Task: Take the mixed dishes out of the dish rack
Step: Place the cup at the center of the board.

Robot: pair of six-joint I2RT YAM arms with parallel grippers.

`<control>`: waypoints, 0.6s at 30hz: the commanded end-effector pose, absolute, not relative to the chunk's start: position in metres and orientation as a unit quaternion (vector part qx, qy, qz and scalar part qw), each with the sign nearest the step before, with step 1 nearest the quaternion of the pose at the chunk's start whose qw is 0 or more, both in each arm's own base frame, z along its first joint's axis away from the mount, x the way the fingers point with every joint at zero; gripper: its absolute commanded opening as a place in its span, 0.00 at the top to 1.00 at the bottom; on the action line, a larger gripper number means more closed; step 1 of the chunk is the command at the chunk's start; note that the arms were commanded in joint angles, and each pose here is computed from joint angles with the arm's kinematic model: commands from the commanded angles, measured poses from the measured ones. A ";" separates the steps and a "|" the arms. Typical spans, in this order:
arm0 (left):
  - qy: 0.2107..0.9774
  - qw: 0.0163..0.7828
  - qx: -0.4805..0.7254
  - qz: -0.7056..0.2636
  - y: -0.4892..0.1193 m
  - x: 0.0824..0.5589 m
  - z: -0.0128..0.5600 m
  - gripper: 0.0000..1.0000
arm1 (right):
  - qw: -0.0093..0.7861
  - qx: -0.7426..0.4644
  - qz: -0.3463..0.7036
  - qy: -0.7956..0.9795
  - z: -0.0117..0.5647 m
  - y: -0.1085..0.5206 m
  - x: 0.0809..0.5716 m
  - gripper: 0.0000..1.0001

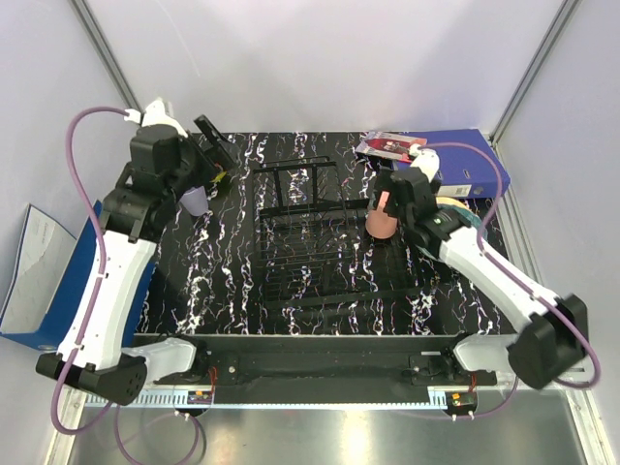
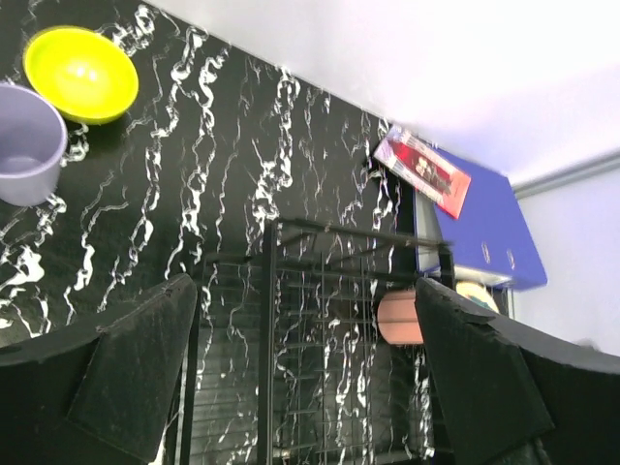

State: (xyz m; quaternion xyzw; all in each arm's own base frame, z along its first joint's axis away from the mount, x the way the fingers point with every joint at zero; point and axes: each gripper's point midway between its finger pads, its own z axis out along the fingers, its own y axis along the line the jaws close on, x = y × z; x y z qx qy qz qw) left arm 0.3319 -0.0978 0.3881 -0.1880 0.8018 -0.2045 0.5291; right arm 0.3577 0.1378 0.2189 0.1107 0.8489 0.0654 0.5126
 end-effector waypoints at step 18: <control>0.784 0.557 -0.139 -0.238 -0.111 0.308 0.382 0.01 | 0.491 0.105 -0.027 0.864 0.185 0.141 0.425 0.00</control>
